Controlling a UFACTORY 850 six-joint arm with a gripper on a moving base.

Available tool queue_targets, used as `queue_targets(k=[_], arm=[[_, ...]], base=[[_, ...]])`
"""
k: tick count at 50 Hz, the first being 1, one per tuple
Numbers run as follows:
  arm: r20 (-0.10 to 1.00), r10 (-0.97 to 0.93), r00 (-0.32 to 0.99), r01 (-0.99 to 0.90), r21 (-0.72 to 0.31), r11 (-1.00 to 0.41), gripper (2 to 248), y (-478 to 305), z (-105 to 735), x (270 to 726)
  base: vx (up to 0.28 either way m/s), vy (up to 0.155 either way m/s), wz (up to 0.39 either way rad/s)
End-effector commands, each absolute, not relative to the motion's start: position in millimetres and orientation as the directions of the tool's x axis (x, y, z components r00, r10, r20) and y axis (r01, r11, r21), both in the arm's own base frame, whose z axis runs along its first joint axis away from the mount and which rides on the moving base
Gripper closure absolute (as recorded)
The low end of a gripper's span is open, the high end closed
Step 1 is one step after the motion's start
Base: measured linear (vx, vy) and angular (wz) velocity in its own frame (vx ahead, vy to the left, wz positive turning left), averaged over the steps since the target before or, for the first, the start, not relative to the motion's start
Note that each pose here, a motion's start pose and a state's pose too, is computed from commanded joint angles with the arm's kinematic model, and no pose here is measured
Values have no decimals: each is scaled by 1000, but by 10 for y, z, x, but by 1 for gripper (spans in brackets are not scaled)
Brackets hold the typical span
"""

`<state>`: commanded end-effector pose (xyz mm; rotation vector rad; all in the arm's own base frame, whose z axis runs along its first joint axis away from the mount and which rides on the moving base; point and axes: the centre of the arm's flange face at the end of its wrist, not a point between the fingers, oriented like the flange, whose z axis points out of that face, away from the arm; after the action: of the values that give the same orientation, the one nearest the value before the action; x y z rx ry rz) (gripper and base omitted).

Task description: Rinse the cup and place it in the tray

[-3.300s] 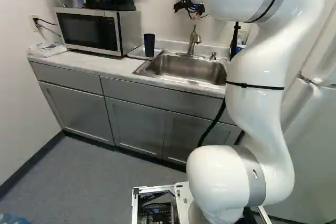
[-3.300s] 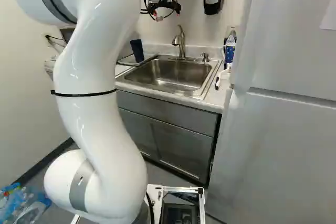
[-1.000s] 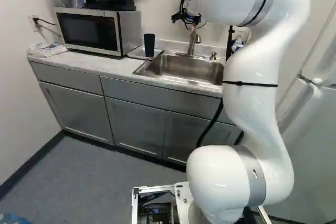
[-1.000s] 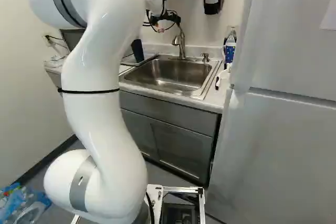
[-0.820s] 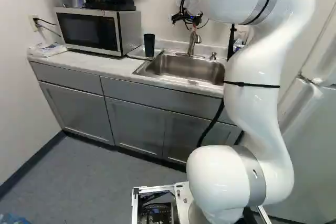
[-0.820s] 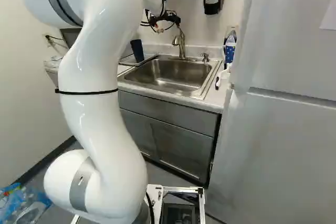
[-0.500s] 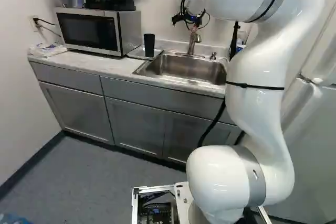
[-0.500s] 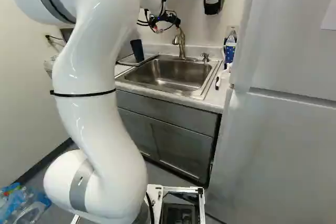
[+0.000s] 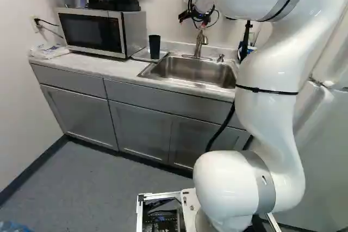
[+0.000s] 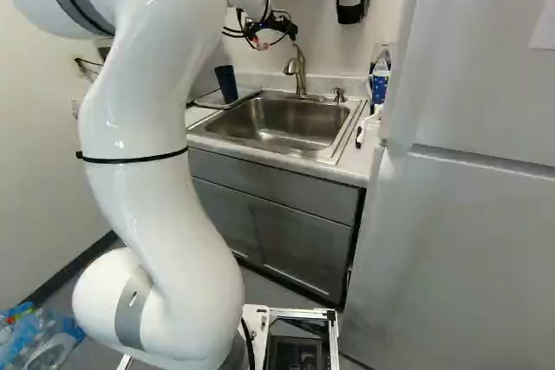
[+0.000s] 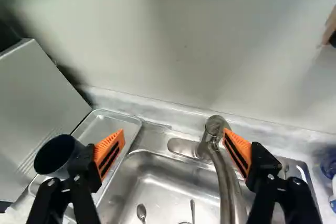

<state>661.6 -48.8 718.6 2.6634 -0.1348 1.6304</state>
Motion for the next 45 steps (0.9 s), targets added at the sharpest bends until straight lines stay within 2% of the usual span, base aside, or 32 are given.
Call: queue_targets(k=[10, 45], arm=[[882, -70, 465, -90, -32, -995, 3, -533, 7261, 6452], [754, -120, 645, -146, -32, -989, 3, -789, 7147, 5700]], base=[[0, 0, 0], [0, 0, 0]])
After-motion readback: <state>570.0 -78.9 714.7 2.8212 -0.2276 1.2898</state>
